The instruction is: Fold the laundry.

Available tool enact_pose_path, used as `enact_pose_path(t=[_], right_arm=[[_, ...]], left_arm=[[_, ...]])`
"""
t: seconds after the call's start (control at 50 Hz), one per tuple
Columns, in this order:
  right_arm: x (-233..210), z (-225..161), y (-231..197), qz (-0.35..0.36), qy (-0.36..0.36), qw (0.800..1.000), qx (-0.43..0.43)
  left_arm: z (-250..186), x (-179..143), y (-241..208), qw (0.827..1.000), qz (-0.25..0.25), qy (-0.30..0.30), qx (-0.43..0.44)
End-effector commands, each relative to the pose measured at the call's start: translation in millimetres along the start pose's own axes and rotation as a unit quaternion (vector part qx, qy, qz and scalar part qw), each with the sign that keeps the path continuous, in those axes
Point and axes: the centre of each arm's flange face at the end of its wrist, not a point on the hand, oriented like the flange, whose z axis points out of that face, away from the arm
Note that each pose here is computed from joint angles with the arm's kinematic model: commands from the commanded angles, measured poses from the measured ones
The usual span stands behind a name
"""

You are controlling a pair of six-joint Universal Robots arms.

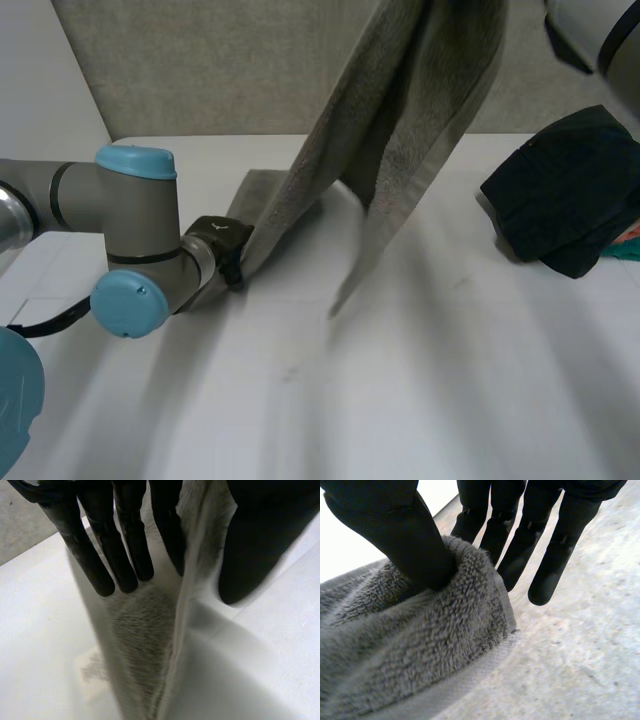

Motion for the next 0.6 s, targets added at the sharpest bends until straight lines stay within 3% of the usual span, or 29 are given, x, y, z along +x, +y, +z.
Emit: enact_pose_path(t=[0.02,0.16,0.26,0.36,0.48,0.6], right_arm=[[14,3,8,0.000,0.027,1.000,-0.012],[26,9,60,-0.042,0.041,0.995,-0.079],[47,13,112,-0.101,0.058,0.983,-0.142],[47,11,139,-0.111,0.050,0.977,-0.176],[35,14,171,-0.103,0.028,0.974,-0.202],[25,29,209,-0.114,0.020,0.970,-0.211]], left_arm=[[-4,-25,-15,0.998,-0.025,-0.058,0.024],[-39,-69,-54,0.992,-0.045,-0.092,0.077],[-97,-112,-102,0.978,-0.007,-0.133,0.159],[-130,-130,-124,0.966,0.050,-0.147,0.205],[-119,-123,-121,0.969,0.086,-0.116,0.200],[-51,-124,-72,0.986,0.089,-0.099,0.102]])
